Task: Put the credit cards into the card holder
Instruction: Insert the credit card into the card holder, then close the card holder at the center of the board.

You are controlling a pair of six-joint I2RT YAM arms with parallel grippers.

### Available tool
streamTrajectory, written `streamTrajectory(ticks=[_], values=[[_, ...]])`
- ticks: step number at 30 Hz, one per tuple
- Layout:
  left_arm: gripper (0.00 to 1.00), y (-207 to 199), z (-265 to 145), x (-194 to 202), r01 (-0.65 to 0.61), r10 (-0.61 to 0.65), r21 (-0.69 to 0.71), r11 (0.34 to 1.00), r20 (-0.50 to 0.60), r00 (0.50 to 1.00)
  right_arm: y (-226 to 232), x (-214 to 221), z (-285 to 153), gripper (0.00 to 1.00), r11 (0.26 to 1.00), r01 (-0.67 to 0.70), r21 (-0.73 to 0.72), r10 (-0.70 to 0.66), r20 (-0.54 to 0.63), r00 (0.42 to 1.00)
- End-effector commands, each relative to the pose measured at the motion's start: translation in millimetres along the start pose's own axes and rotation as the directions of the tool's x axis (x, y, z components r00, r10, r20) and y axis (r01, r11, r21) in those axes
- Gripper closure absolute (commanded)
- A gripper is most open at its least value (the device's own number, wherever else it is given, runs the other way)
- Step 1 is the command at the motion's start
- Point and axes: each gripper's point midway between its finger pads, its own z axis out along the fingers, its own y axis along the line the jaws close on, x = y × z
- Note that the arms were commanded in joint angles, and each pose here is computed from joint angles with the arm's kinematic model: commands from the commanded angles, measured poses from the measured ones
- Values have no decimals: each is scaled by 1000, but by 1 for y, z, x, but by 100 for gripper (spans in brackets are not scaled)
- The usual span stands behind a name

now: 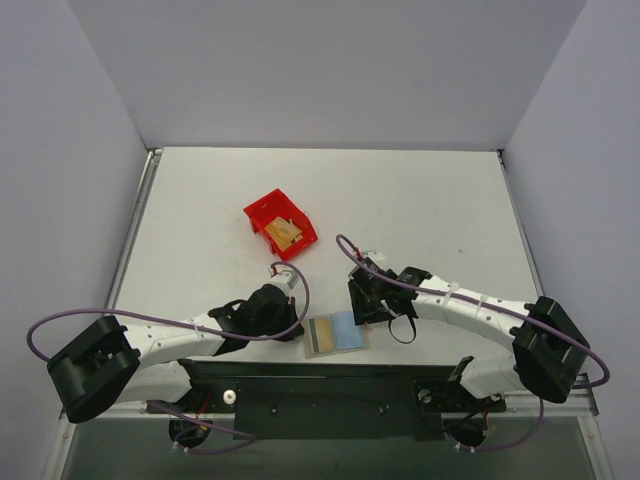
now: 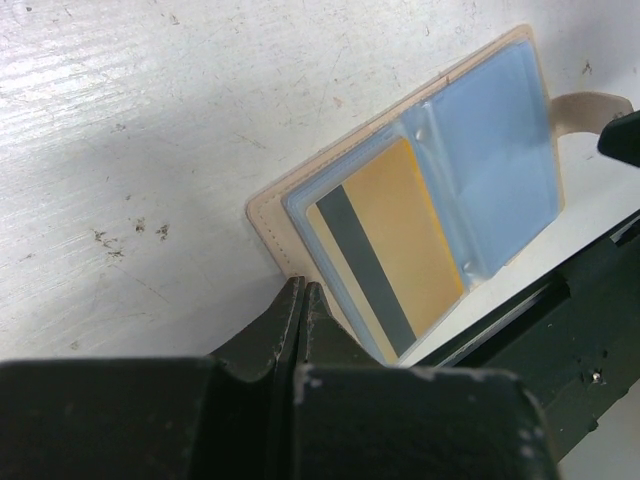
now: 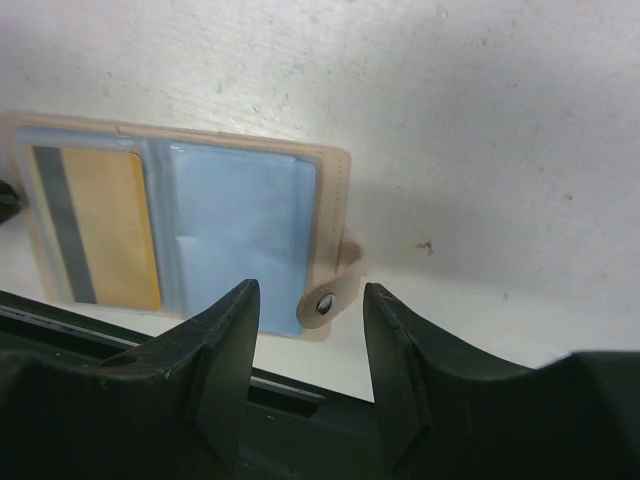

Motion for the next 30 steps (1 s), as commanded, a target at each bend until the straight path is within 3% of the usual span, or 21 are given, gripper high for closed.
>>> streamTrajectory(ticks=[1,12,14,17,20,30], values=[[100,-3,0,-5,-1,1,17,1000,21,1000,-10,8,-2,58,995,24,97,-21,-37,999],[100,-2,-1,-4,-1,1,15,1000,19,1000,-21,9,6,63,983,36,180,-32,-25,999],[100,-2,0,-4,-2,2,15,1000,19,1000,-23,7,6,69,982,32,188,-30,-14,999],[100,-1,0,-3,-2,2,14,1000,16,1000,-23,6,4,88,982,30,184,-29,-6,1000],[100,-1,0,-2,-3,2,16,1000,12,1000,-22,4,1,99,984,26,174,-28,7,1000],[100,-10,5,-10,-12,11,35,999,24,1000,-27,-31,-29,100,993,-38,110,21,145,989]])
